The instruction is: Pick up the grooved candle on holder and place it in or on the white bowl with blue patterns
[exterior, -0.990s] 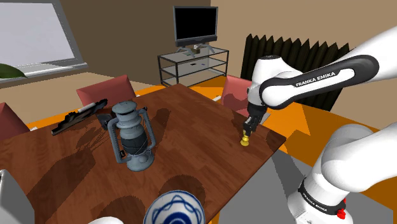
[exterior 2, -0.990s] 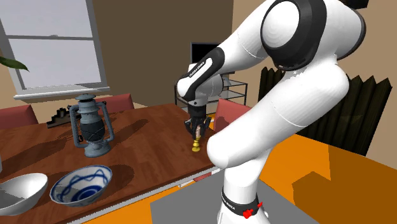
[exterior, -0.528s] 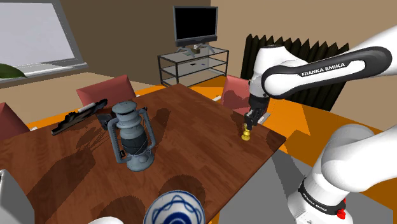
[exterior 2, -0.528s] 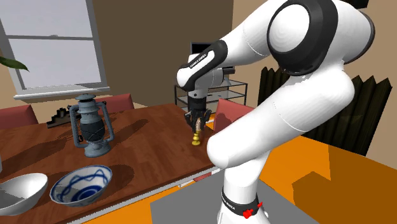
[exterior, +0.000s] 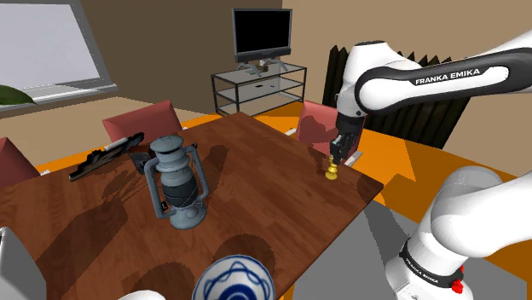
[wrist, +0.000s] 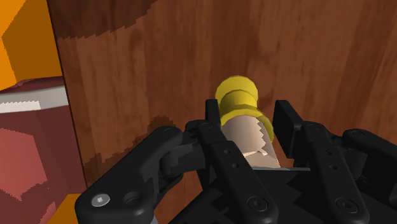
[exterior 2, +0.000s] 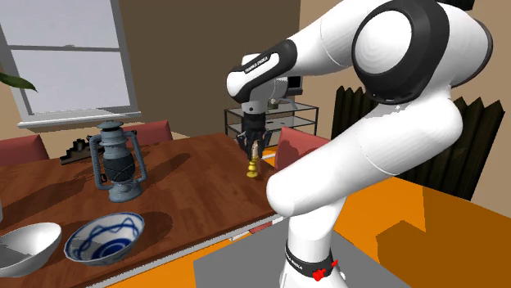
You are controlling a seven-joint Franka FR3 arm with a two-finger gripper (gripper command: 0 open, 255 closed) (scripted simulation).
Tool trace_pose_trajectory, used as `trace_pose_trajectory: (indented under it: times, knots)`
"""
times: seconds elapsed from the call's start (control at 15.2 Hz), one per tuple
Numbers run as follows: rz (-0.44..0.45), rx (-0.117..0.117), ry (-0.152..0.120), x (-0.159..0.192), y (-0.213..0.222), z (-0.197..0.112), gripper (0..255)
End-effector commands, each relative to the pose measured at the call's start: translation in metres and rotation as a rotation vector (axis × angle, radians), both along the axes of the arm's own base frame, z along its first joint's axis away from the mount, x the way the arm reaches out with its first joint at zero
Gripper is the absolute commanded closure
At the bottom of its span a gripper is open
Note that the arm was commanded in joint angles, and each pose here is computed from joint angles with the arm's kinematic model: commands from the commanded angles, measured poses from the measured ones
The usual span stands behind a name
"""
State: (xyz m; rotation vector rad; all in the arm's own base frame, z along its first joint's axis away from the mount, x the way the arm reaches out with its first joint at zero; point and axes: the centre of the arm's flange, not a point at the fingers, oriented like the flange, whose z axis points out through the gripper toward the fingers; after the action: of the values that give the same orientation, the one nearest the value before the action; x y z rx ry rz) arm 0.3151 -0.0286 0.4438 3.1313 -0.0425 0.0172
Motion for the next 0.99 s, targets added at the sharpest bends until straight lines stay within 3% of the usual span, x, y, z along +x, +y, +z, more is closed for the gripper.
trace_pose_trajectory:
  times: [0.0,0.66,0.92]
  knots:
    - [0.000,0.000,0.000,0.000,-0.001,0.011,255]
    - [0.000,0.000,0.000,0.000,-0.001,0.063,255]
    - [0.000,0.000,0.000,-0.006,0.052,0.066,255]
